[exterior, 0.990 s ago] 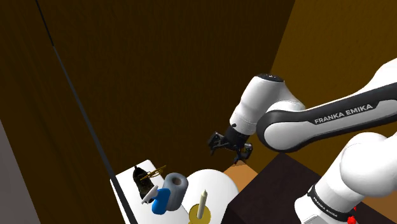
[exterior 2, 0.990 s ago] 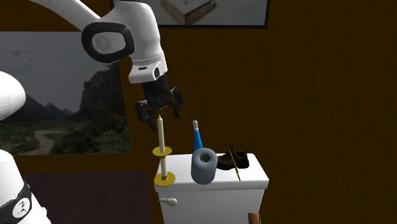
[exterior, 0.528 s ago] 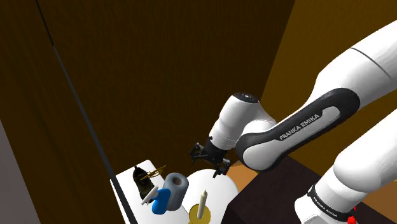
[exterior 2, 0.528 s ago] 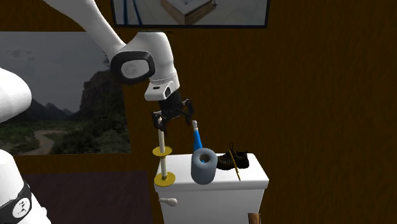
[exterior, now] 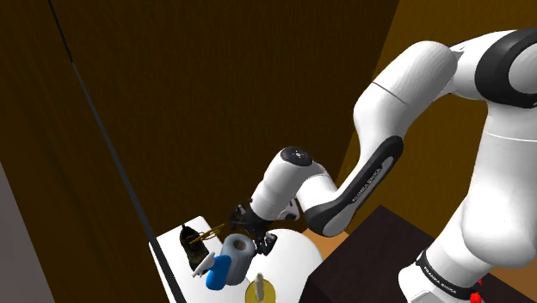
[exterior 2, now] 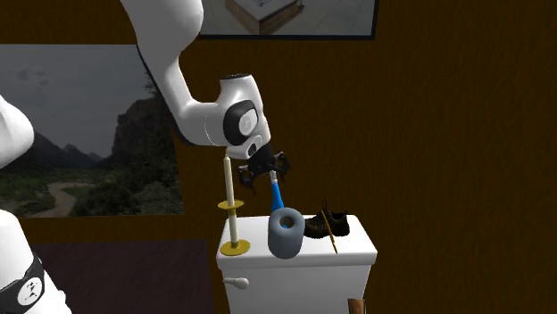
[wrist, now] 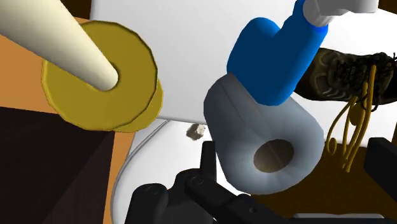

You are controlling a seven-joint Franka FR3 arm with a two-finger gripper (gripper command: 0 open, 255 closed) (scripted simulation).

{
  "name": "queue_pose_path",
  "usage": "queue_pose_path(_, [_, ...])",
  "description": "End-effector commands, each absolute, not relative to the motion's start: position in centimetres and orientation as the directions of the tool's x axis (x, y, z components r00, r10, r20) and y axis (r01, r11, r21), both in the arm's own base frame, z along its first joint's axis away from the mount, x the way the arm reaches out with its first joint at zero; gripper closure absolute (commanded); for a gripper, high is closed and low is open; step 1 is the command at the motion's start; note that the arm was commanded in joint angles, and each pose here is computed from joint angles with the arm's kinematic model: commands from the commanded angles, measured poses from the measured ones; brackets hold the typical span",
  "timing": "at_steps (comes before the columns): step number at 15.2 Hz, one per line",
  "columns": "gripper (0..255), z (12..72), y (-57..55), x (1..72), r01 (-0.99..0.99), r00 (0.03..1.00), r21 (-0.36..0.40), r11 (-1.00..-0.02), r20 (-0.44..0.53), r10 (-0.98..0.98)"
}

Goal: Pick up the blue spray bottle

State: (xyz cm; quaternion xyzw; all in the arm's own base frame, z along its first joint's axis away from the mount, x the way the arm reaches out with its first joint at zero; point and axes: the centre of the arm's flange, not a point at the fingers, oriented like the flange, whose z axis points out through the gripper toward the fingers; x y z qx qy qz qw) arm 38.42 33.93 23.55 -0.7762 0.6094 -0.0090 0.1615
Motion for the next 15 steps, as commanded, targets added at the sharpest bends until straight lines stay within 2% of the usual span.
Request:
queue_pose_path(1, [0, 22.1, 35.9, 39.6, -0.953, 0.202, -0.265, -0.145, -0.204, -0.958])
queue_pose_path(4, [0, 20.4, 37.8, 41.4, -0.961, 0.135, -0.266, -0.070, -0.236, -0.962])
queue_pose_path(13, [0, 16.4, 37.8, 41.4, -0.961, 0.135, -0.266, -0.070, -0.235, -0.962])
queue_pose_path(14, [255, 16.5, 37.8, 41.3, -0.961, 0.135, -0.266, -0.069, -0.236, -0.962])
queue_pose_path(15, [255, 16.5, 37.8, 41.3, -0.961, 0.135, -0.266, -0.069, -0.235, -0.962])
